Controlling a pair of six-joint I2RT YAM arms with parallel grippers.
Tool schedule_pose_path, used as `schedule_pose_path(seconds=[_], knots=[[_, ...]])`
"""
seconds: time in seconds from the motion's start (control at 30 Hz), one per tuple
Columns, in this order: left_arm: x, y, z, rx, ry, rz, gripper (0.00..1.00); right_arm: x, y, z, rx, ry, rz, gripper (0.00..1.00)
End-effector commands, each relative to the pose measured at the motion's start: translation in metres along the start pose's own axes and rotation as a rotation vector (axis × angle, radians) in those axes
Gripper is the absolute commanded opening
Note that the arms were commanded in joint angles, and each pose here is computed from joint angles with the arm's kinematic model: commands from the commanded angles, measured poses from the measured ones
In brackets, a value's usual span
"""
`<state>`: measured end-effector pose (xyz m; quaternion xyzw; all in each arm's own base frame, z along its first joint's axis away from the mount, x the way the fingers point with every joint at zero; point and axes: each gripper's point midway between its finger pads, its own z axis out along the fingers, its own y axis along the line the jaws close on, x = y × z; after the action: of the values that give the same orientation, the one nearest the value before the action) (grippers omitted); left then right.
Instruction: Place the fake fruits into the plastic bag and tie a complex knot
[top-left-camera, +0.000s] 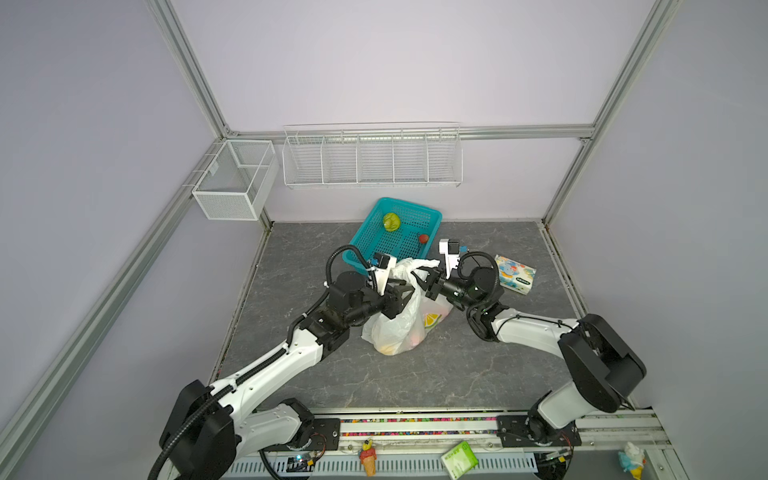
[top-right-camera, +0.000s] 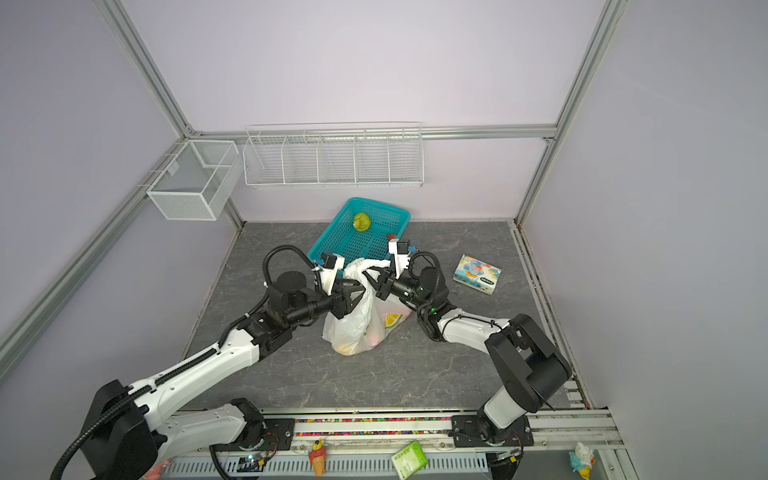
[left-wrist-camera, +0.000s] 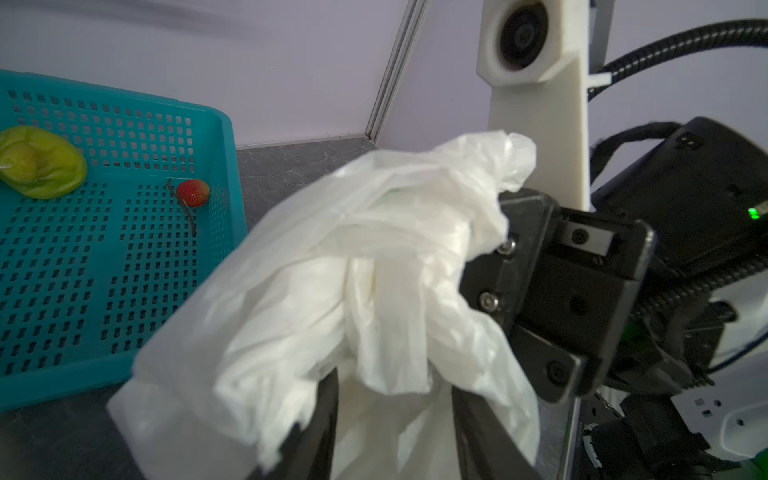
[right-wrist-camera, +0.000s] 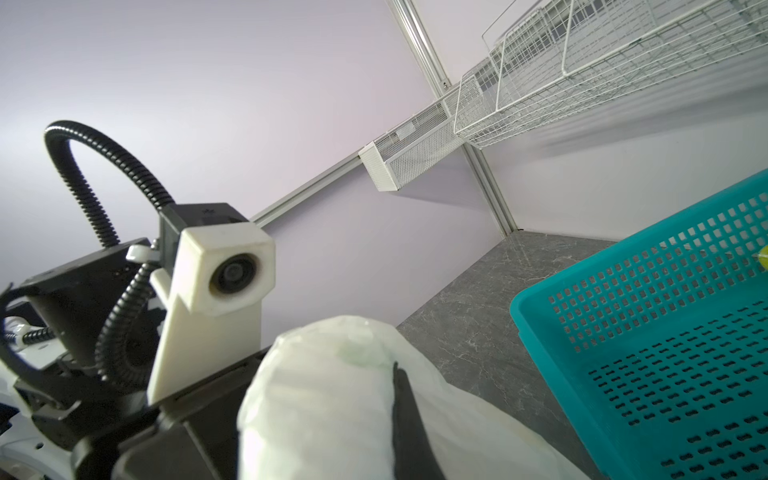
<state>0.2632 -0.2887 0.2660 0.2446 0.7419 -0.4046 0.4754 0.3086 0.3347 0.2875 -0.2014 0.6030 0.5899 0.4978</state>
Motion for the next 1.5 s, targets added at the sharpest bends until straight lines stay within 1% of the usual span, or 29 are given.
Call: schedule_pose_path(seconds=[0.0, 0.1, 0.27, 0.33, 0.4, 0.47, 0.53, 0.6, 0.67, 1.0, 1.33, 1.47], knots=[[-0.001, 0.003, -0.02, -0.009, 0.023, -0.021, 0.49, -0.01, 0.024, -0.007, -0.095, -0.007, -0.08, 0.07], [-0.008, 0.007, -0.035, -0.023, 0.031, -0.054, 0.51, -0.01, 0.023, -0.007, -0.101, 0.004, -0.087, 0.07], [-0.013, 0.009, -0.051, -0.056, 0.058, -0.035, 0.5, -0.01, 0.025, -0.005, -0.118, 0.013, -0.093, 0.07], [-0.019, 0.01, -0.053, -0.056, 0.051, -0.046, 0.44, -0.01, 0.025, -0.004, -0.123, 0.015, -0.094, 0.07], [-0.025, 0.006, -0.051, -0.019, 0.047, -0.062, 0.38, -0.009, 0.024, -0.004, -0.123, 0.017, -0.091, 0.07], [-0.028, 0.001, -0.047, 0.013, 0.059, -0.069, 0.33, -0.01, 0.023, -0.003, -0.122, 0.013, -0.09, 0.07], [-0.029, 0.0, -0.044, 0.023, 0.079, -0.073, 0.26, -0.01, 0.024, -0.003, -0.122, 0.013, -0.087, 0.07], [-0.028, 0.001, -0.041, 0.023, 0.101, -0.079, 0.22, -0.011, 0.024, -0.003, -0.12, 0.008, -0.09, 0.07], [-0.028, 0.001, -0.039, 0.027, 0.116, -0.085, 0.2, -0.013, 0.025, -0.003, -0.12, 0.003, -0.093, 0.07], [-0.029, 0.006, -0.028, 0.017, 0.145, -0.11, 0.19, -0.017, 0.029, -0.002, -0.127, -0.01, -0.094, 0.07], [-0.028, 0.01, -0.022, 0.01, 0.156, -0.132, 0.27, -0.021, 0.03, -0.001, -0.127, -0.018, -0.102, 0.07], [-0.027, 0.009, -0.02, 0.024, 0.153, -0.136, 0.28, -0.022, 0.032, -0.001, -0.132, -0.02, -0.104, 0.07]])
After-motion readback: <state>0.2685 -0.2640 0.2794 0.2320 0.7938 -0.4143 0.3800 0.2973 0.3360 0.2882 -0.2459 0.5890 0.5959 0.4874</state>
